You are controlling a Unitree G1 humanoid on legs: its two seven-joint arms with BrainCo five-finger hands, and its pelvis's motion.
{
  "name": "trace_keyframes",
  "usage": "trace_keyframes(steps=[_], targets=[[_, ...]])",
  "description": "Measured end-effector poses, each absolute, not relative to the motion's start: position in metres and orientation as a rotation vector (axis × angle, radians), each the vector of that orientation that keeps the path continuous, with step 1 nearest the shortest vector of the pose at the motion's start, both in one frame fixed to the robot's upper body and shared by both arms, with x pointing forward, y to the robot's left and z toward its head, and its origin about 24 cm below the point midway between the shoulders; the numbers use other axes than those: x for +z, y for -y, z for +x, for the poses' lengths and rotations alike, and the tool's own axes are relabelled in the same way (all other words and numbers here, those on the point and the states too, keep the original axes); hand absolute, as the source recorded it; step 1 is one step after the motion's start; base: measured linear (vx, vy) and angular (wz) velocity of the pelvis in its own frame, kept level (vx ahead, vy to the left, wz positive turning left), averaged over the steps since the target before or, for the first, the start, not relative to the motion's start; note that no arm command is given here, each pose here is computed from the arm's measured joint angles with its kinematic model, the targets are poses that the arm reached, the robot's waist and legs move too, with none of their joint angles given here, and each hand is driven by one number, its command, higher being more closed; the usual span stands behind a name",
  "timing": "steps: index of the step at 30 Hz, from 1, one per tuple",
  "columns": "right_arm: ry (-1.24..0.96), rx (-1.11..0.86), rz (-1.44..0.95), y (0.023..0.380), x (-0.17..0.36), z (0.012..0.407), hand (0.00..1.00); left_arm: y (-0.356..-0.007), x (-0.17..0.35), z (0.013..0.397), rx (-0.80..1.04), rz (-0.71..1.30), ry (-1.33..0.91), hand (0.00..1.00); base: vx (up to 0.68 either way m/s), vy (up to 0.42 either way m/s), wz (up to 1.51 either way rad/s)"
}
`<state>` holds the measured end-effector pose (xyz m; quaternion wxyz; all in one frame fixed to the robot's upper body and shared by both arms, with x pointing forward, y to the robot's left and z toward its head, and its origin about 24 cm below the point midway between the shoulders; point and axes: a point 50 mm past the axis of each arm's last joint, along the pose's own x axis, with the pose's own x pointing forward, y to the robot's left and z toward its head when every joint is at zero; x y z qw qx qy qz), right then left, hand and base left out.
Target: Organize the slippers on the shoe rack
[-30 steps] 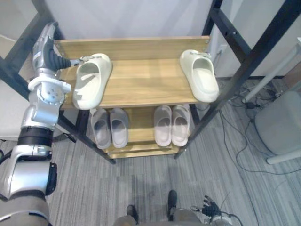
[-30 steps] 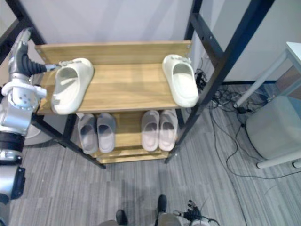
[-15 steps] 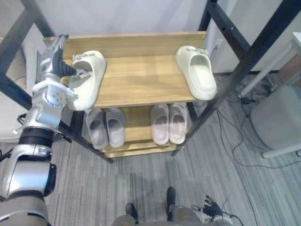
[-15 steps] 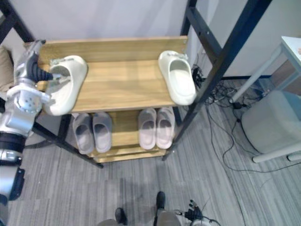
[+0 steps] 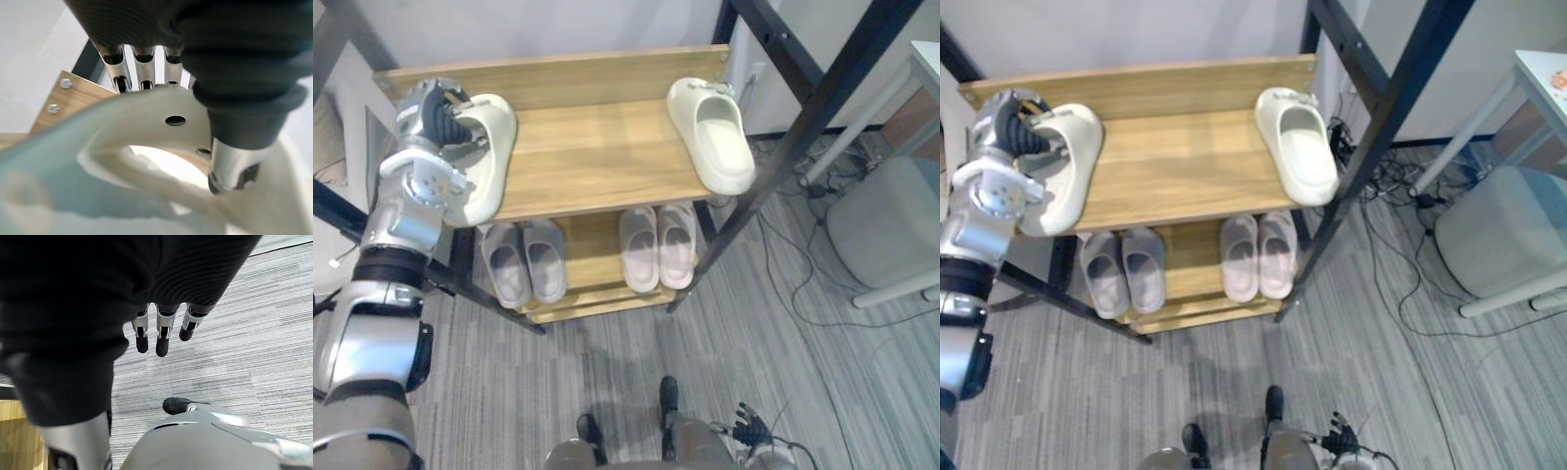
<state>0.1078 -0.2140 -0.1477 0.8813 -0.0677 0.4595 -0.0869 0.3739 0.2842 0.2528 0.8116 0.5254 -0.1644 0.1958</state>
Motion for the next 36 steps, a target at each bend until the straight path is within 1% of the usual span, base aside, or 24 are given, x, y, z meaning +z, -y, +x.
trace_keyframes(steps=[8,13,19,26,29,36], targets=[[-0.959,-0.185,-0.143,0.214,-0.148,0.108,0.00,-0.270,0.246,0.379,0.377,1.064,0.362,1.00,0.00,-0.001,0.00],[-0.962,-0.187,-0.144,0.214,-0.148,0.107,0.00,-0.241,0.244,0.384,0.301,1.010,0.422,1.00,-0.02,-0.009,0.03],[-0.962,-0.192,-0.150,0.216,-0.148,0.108,0.00,-0.197,0.240,0.383,0.179,0.967,0.527,1.00,0.00,-0.010,0.03],[-0.970,-0.202,-0.162,0.220,-0.147,0.107,0.00,-0.164,0.226,0.382,0.075,0.941,0.554,1.00,-0.01,-0.004,0.05],[-0.972,-0.202,-0.162,0.220,-0.147,0.107,0.00,-0.156,0.220,0.383,0.049,0.934,0.549,1.00,-0.02,-0.005,0.04],[-0.974,-0.205,-0.167,0.222,-0.147,0.106,0.00,-0.155,0.215,0.385,0.049,0.922,0.528,1.00,-0.01,-0.004,0.00]])
